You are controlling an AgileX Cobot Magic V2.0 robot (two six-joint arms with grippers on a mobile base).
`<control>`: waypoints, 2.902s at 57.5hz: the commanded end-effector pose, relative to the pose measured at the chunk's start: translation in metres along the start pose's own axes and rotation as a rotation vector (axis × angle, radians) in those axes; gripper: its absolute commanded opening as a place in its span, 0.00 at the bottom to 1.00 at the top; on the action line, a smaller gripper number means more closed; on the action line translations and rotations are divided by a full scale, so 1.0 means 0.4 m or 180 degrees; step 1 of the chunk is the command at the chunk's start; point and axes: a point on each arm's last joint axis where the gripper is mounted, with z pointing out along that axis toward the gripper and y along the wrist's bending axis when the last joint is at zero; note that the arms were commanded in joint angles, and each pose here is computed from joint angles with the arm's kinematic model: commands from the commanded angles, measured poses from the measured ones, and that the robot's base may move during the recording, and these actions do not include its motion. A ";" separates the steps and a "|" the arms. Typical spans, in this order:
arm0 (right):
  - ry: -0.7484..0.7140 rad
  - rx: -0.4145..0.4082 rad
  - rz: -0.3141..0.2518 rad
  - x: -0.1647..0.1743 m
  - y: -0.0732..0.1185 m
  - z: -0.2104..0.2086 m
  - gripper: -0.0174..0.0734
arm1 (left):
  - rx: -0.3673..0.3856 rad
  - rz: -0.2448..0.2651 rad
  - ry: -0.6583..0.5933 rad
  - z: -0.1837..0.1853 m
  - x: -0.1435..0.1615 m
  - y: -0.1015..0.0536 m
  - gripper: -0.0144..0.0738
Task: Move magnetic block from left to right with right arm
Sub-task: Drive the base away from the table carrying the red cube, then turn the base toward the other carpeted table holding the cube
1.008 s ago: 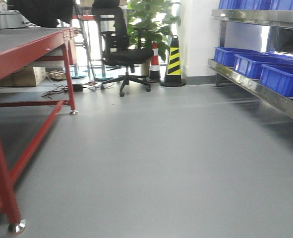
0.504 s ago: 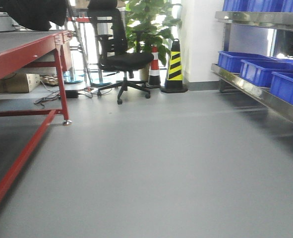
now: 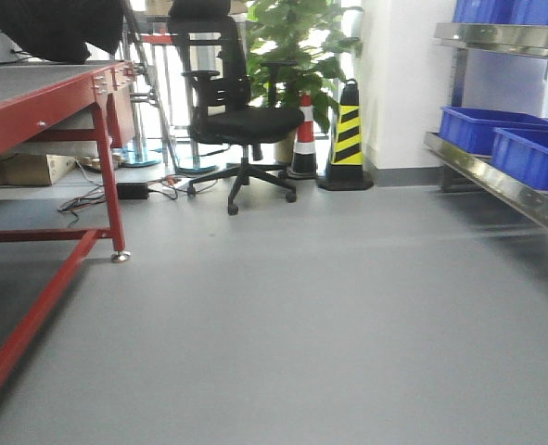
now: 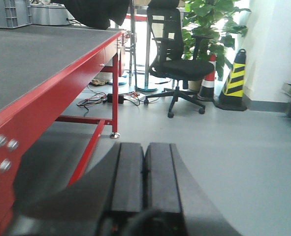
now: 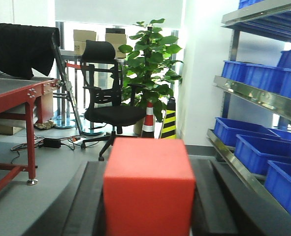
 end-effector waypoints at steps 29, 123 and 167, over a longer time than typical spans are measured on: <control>-0.0329 0.0038 -0.0017 -0.041 -0.002 -0.001 0.50 | 0.0025 -0.0034 -0.0269 -0.002 -0.013 -0.001 0.02; -0.0329 0.0038 -0.0017 -0.041 -0.002 -0.001 0.50 | 0.0025 -0.0034 -0.0269 -0.002 -0.013 -0.001 0.02; -0.0329 0.0038 -0.0017 -0.041 -0.002 -0.001 0.50 | 0.0025 -0.0034 -0.0269 -0.002 -0.013 -0.001 0.02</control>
